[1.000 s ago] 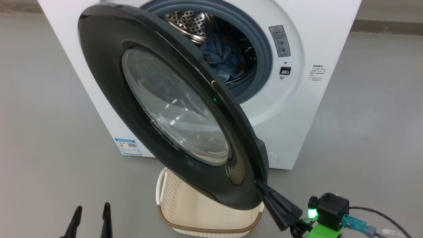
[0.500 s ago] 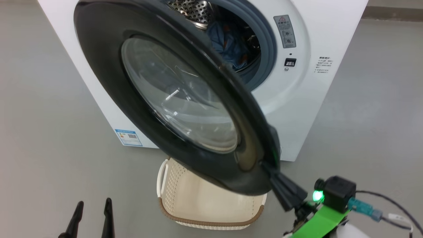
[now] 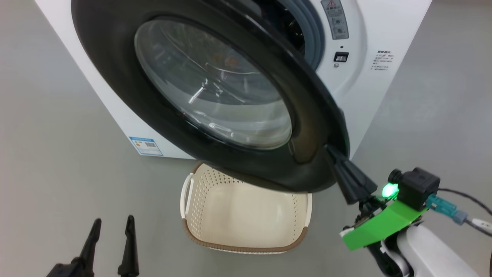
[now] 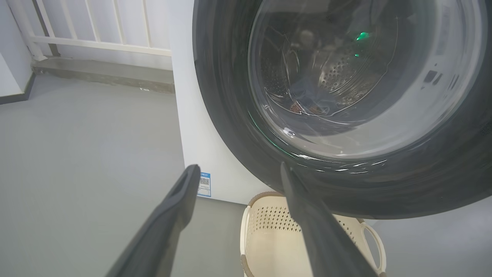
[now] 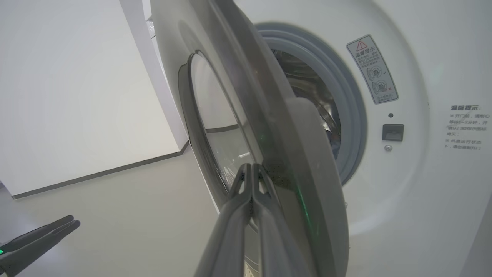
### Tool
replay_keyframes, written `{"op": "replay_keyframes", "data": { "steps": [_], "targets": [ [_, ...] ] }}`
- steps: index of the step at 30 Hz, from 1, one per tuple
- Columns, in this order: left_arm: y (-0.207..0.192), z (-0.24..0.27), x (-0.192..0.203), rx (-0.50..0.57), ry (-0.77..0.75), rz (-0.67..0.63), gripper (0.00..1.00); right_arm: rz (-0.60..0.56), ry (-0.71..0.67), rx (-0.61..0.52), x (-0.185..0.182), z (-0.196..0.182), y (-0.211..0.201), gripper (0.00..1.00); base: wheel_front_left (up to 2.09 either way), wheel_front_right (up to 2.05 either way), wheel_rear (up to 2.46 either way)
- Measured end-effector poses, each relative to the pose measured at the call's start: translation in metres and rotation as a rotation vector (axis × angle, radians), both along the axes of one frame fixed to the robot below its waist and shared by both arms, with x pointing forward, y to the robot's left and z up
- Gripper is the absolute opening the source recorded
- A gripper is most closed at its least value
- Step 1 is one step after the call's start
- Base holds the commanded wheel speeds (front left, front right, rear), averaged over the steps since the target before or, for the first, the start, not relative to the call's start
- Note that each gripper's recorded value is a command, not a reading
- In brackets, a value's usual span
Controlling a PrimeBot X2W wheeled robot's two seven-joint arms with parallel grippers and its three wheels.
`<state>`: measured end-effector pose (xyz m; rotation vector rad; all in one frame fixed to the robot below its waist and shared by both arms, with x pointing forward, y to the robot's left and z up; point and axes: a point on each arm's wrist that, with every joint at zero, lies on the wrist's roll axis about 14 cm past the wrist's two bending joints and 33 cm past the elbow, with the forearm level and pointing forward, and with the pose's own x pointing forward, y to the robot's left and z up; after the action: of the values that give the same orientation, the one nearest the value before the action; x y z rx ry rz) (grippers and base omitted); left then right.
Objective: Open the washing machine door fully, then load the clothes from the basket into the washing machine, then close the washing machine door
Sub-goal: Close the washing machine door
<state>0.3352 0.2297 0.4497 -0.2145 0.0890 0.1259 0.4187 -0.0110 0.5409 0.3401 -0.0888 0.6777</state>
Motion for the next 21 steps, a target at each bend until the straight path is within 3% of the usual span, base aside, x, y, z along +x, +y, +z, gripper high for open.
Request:
{"op": "replay_keyframes", "data": {
  "steps": [21],
  "targets": [
    [-0.007, -0.004, 0.038, 0.002, 0.002, -0.018, 1.00, -0.122, -0.038, 0.004, 0.089, 0.001, -0.033, 0.00, 0.00, 0.00, 0.00]
  ]
}}
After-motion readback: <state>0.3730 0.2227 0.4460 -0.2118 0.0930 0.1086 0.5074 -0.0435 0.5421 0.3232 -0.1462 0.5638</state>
